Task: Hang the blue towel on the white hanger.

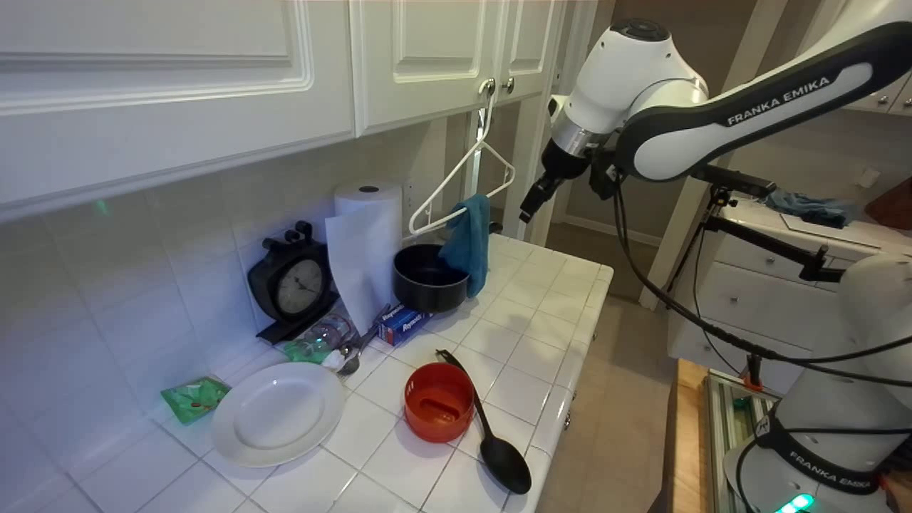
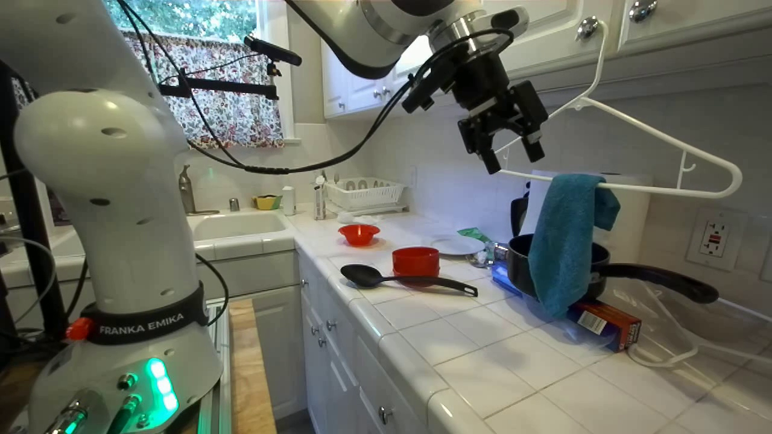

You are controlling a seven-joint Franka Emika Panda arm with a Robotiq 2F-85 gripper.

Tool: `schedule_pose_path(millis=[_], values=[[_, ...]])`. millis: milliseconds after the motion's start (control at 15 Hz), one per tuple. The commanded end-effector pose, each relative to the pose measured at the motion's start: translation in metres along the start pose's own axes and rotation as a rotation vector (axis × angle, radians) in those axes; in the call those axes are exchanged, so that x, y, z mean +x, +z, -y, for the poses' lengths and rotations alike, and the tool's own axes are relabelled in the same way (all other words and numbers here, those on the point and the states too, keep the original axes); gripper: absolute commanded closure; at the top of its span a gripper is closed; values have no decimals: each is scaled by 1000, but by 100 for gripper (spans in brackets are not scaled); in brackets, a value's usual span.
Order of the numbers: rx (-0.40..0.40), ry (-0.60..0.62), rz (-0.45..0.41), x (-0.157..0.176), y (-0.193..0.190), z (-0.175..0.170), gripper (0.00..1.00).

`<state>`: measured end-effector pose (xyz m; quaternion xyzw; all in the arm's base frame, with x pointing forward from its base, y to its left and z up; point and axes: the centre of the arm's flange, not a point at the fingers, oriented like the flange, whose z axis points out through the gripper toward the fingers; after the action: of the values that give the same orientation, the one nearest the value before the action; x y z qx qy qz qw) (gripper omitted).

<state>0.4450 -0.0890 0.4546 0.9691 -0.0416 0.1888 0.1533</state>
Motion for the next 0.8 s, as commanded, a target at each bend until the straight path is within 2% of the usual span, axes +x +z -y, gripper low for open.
schedule_pose_path(millis=[0, 467, 733], values=[[51, 30, 96, -25, -28, -13, 0], [75, 71, 248, -50, -55, -18, 0], [74, 73, 292, -59, -62, -16, 0]])
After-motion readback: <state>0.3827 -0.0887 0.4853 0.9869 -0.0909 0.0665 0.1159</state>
